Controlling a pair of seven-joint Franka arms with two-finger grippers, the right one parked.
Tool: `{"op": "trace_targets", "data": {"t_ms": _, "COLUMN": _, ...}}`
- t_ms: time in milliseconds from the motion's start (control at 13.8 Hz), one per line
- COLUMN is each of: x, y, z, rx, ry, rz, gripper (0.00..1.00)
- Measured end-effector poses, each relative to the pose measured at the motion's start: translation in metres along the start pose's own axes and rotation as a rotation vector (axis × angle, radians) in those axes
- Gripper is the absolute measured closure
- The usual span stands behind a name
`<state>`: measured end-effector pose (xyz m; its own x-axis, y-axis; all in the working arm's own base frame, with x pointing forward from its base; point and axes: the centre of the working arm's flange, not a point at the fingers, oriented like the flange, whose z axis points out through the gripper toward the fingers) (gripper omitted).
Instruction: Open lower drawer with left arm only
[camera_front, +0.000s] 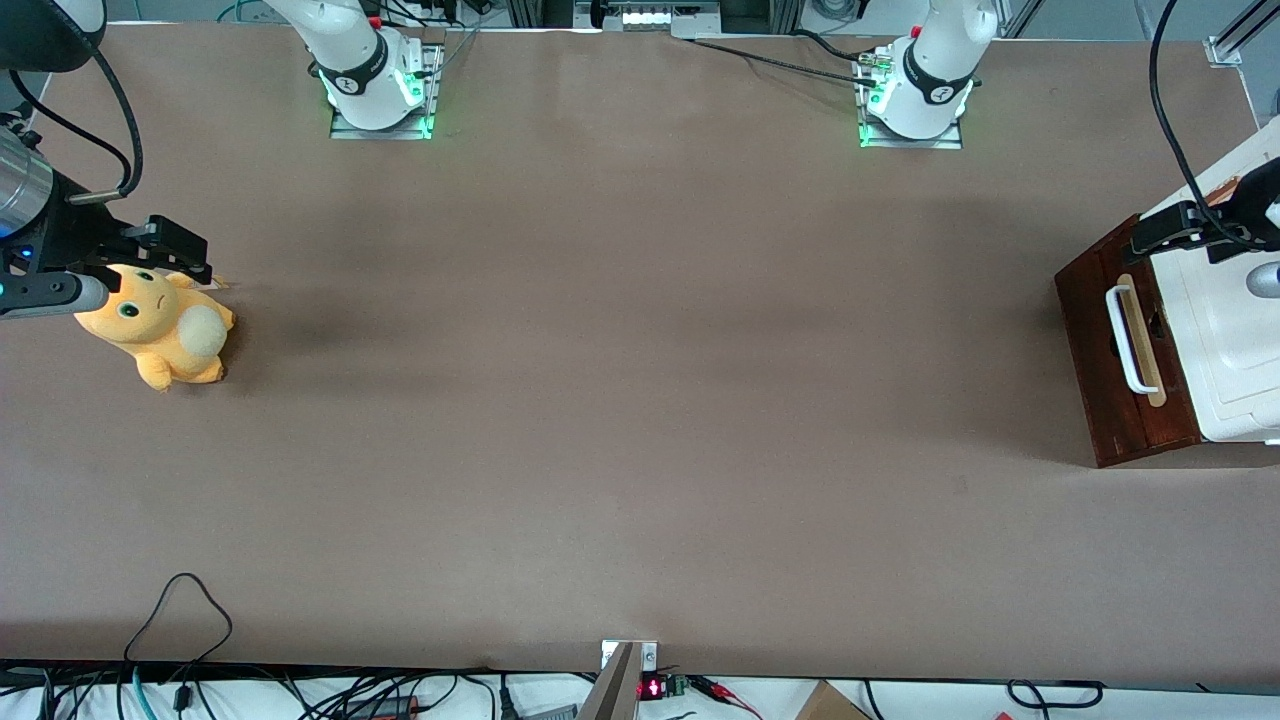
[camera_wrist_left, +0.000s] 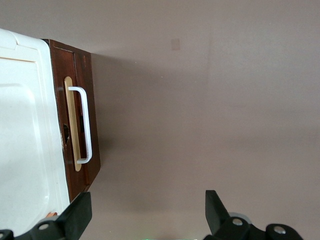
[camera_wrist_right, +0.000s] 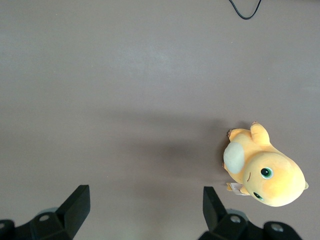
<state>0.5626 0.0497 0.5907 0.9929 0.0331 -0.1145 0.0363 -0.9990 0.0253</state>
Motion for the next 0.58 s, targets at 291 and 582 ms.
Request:
{"op": "trace_targets", "data": {"t_ms": 291, "x": 0.007, "y": 0.008, "z": 0.011, "rx": 0.055, "ry": -0.023, "rz": 0.000, "gripper": 0.00}}
{"op": "trace_targets", "data": {"t_ms": 582, "x": 0.012, "y": 0.074, "z": 0.025, "rx": 0.355, "ry": -0.022, "rz": -0.021, "gripper": 0.00}}
